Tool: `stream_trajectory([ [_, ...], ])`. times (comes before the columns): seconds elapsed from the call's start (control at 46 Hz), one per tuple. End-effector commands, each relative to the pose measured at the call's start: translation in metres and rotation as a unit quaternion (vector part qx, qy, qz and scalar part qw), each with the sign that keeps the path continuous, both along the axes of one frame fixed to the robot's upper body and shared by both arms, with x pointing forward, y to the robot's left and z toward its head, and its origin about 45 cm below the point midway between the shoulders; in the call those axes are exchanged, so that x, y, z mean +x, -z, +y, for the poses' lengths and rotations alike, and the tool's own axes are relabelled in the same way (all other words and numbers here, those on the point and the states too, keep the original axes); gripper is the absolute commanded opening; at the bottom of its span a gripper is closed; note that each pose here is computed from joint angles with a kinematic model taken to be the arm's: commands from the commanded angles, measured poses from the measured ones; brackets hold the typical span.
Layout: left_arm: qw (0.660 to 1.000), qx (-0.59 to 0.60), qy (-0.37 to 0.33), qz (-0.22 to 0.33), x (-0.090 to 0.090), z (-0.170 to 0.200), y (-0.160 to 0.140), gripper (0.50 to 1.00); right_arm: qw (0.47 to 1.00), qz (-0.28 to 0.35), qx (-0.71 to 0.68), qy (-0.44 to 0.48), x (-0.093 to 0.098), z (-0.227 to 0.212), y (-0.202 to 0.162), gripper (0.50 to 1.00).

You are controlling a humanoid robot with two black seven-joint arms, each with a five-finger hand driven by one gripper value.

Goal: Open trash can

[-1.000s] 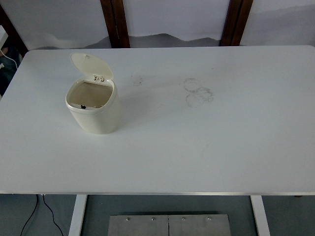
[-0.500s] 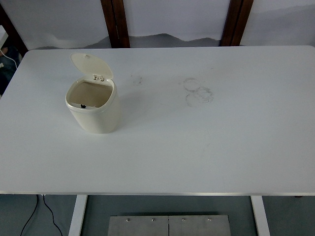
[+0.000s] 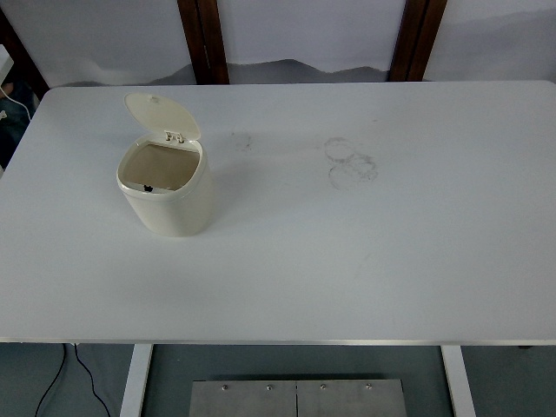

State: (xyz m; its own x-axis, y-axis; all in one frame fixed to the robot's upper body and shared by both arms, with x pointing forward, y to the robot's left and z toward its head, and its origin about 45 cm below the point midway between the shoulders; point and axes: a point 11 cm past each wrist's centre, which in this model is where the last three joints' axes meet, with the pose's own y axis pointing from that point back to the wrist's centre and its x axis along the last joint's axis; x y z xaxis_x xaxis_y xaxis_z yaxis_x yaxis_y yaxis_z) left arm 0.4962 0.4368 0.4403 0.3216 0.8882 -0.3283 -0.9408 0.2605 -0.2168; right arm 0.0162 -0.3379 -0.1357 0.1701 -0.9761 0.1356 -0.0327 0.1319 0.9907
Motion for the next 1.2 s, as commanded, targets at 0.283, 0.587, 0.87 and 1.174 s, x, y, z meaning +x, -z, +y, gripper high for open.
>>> stream_trajectory([
  [0.283, 0.994, -0.088, -0.04, 0.046, -0.021, 0.032, 0.081, 1.0, 1.0, 0.002, 0.0, 0.0, -0.001, 0.0, 0.0, 0.995],
  [0.587, 0.987, -0.12, -0.076, 0.077, -0.044, 0.051, 0.135, 1.0, 1.0, 0.002, 0.0, 0.0, 0.0, 0.0, 0.0, 0.995],
  [0.87, 0.98, -0.141, -0.096, 0.102, -0.061, 0.062, 0.167, 1.0, 1.0, 0.002, 0.0, 0.0, 0.0, 0.0, 0.0, 0.995],
  [1.174, 0.977, -0.145, -0.097, 0.12, -0.067, 0.059, 0.186, 1.0, 1.0, 0.002, 0.0, 0.001, -0.001, 0.0, 0.0, 0.995],
])
